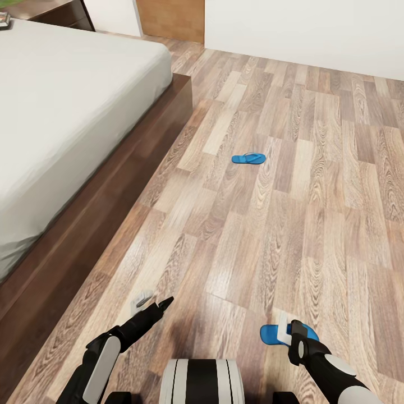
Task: In the bedroom, move the book from the bed onto either nightstand, and place the two sandals side by side next to the bed.
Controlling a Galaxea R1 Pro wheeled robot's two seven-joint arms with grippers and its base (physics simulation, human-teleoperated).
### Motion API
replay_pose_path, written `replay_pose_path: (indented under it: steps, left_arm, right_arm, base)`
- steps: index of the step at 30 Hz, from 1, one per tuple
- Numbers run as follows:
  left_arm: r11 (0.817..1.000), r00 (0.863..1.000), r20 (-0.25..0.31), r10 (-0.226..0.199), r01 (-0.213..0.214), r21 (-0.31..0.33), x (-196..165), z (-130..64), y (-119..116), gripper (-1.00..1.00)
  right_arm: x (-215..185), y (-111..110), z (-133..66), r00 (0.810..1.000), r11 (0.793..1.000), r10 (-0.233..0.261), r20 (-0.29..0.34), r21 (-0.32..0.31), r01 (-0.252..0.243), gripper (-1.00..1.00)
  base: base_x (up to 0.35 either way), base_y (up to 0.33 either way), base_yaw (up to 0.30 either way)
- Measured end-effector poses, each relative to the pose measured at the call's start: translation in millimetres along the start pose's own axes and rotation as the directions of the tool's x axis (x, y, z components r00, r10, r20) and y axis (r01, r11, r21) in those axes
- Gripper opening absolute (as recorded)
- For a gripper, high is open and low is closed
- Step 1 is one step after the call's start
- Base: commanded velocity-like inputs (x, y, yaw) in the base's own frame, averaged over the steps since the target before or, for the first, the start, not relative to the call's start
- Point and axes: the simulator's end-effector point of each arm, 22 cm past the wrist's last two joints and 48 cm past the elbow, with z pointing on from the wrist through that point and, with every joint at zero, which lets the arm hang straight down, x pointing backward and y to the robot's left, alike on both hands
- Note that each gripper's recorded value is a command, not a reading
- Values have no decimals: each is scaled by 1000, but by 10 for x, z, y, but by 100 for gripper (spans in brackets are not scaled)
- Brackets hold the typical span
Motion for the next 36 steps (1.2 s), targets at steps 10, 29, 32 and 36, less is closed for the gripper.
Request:
replay_pose_path:
  steps: [10, 29, 32, 36]
  left_arm:
    - [1000, 1000, 0, 0, 0, 0, 0, 0, -1, 100]
    - [1000, 999, -27, -18, 17, -25, 128, 79, 165, 100]
    - [1000, 999, -27, -18, 17, -25, 128, 79, 165, 100]
    - [1000, 999, -27, -18, 17, -25, 128, 79, 165, 100]
  right_arm:
    - [0, 0, 0, 1000, 1000, 0, 0, 0, 0, 100]
    - [44, 182, 126, 1000, 999, -6, -13, -38, 6, 100]
    - [44, 182, 126, 1000, 999, -6, -13, -38, 6, 100]
    - [45, 182, 125, 1000, 999, -6, -13, -38, 6, 100]
  base:
    - [0, 0, 0]
    - [0, 0, 0]
    - [0, -33, 0]
    - [0, -83, 0]
